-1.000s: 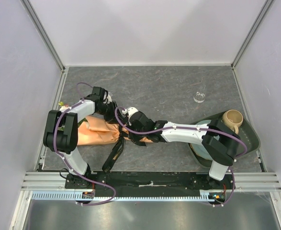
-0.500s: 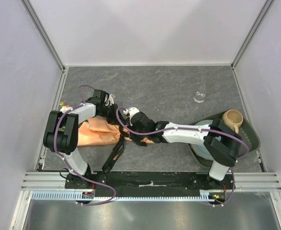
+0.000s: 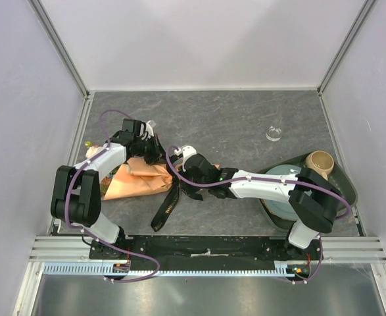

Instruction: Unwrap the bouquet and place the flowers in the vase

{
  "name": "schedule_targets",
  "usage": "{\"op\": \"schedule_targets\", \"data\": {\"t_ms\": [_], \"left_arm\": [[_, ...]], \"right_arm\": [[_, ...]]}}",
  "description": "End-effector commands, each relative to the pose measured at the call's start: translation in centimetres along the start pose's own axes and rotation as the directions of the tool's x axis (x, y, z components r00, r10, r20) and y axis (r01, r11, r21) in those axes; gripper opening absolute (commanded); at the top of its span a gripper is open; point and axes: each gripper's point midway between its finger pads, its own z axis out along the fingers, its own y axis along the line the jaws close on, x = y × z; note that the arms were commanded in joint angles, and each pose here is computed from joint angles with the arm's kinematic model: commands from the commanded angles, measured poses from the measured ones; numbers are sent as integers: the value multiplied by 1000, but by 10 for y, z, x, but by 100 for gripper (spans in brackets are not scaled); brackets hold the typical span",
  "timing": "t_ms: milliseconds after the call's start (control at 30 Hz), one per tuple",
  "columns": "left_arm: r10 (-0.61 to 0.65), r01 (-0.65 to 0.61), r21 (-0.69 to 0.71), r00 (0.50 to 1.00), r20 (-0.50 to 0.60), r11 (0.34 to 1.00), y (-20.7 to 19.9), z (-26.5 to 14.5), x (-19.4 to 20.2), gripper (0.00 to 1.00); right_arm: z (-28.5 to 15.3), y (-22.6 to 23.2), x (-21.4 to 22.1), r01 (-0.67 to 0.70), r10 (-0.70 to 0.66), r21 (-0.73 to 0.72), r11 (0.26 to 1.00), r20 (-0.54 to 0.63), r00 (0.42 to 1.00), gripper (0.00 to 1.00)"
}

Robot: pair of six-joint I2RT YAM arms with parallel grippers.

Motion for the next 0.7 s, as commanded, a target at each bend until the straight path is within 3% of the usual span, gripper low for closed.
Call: {"op": "schedule_targets", "data": {"t_ms": [0,233,267,300,333,367,433,467,600,667], "left_arm": [[65,-65,0,994,83,998,-10,-12,-20,2],[46,-45,-15,995,93,999,-5,-12,-23,2],[39,-38,-16,995,95,999,-4,-13,-24,6],[31,-29,-19,995,94,999,-1,-13,-23,22],[25,-22,-25,995,101,999,1,-14,-25,30],[23,-20,-30,993,111,999,1,-17,-26,45],[25,-18,-51,991,130,999,5,-21,-27,55],[29,-21,-54,989,144,998,3,-26,-27,64],[36,-19,-83,979,201,996,3,-42,-21,66],[23,0,-94,971,239,996,4,-49,-18,59]], "right_arm": [[-10,5,-18,-21,22,-12,1000,69,997,0],[-9,1,-14,-30,30,1,1000,51,998,0],[-9,0,-16,-32,32,4,999,53,998,0],[-9,-2,-16,-34,34,7,999,53,998,0],[-8,-2,-16,-34,34,6,999,51,998,0],[-8,0,-20,-37,37,-1,999,55,998,0],[-7,2,-25,-38,39,-7,999,61,997,0],[-7,2,-26,-37,37,-10,999,57,998,0],[-8,6,-37,-34,35,-15,999,74,997,0],[-10,6,-45,-38,40,-18,999,89,995,0]]}}
